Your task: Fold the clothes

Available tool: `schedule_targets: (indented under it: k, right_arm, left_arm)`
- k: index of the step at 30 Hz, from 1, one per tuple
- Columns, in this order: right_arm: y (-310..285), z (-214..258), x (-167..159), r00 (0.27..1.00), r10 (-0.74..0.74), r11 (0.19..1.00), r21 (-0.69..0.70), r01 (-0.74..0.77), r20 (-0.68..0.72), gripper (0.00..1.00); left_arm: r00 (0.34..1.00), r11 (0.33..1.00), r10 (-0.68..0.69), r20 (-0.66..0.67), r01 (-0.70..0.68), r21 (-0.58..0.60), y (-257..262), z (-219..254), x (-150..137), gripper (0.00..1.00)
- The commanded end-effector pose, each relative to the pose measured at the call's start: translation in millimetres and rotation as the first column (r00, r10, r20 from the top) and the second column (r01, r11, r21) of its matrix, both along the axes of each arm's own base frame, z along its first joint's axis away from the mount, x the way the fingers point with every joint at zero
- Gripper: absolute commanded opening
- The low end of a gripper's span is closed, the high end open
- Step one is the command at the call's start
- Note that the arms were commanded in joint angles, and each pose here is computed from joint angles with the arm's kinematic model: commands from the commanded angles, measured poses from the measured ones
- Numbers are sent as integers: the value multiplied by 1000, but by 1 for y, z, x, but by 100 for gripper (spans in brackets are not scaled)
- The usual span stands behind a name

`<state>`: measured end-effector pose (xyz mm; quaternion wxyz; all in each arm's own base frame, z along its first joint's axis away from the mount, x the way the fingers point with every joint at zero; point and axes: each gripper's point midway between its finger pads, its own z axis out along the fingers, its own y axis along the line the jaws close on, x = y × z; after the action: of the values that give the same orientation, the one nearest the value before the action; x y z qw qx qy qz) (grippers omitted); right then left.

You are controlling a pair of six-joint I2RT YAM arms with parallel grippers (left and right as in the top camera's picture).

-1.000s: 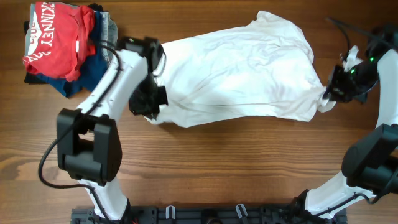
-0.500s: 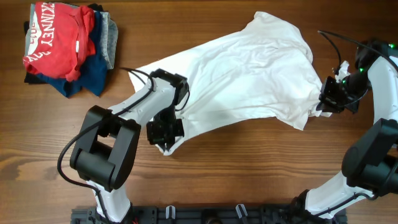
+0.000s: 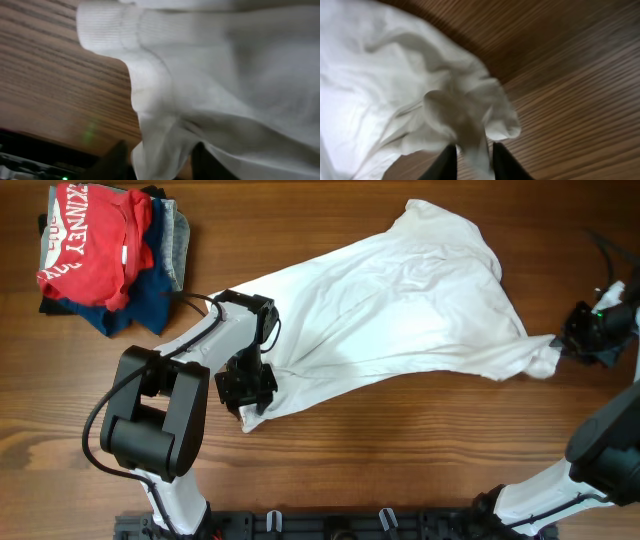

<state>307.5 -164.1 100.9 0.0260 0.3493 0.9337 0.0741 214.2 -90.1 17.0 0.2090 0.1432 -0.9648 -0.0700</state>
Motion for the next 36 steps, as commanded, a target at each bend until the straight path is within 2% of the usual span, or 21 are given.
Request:
schedule_targets:
  k: [1,3,5,8,11,14,16,18,22,27,31,34,36]
  right_arm:
    - [-10,-2,-2,999,-38,999,0,38,9,46]
    - [-13,-1,2,999,-40,999,-9,40,25,64]
    - [-14,1,10,996,-69,998,-1,69,59,66]
    - [-2,23,49,968,-40,996,92,18,247,68]
    - [15,62,88,885,77,982,116,-146,459,72]
    - [33,101,118,777,242,953,7,-302,581,78]
    - [48,125,137,693,367,915,-107,-388,620,83]
    - [58,140,153,645,443,889,-209,-408,622,89]
    - [80,151,185,584,550,835,-377,-401,597,93]
    - [109,151,208,545,616,787,-465,-406,569,94]
    - [124,149,216,531,630,776,-477,-412,567,92]
    - [127,147,217,533,626,780,-470,-414,569,90]
    - [127,144,216,542,620,784,-460,-416,567,89]
  left_arm:
    - [1000,999,-23,2,23,-28,-2,3,-1,63]
    - [1000,999,-24,0,24,-37,-3,3,-2,92]
    - [999,998,-38,-1,38,-50,-4,3,-2,100]
    - [998,997,-29,48,32,-66,-6,4,9,100]
    - [985,994,-6,171,24,-108,-12,17,36,100]
    - [926,984,18,377,50,-169,-20,47,81,100]
    - [840,978,33,542,85,-192,-24,71,118,100]
    - [750,977,58,659,92,-191,-22,87,148,100]
    - [644,980,115,756,49,-191,-3,95,189,100]
    - [618,981,165,769,-25,-190,32,82,211,99]
    - [635,987,130,762,-11,-159,49,65,218,96]
    - [651,990,93,754,20,-139,51,47,223,90]
    - [653,991,83,753,23,-129,52,36,228,82]
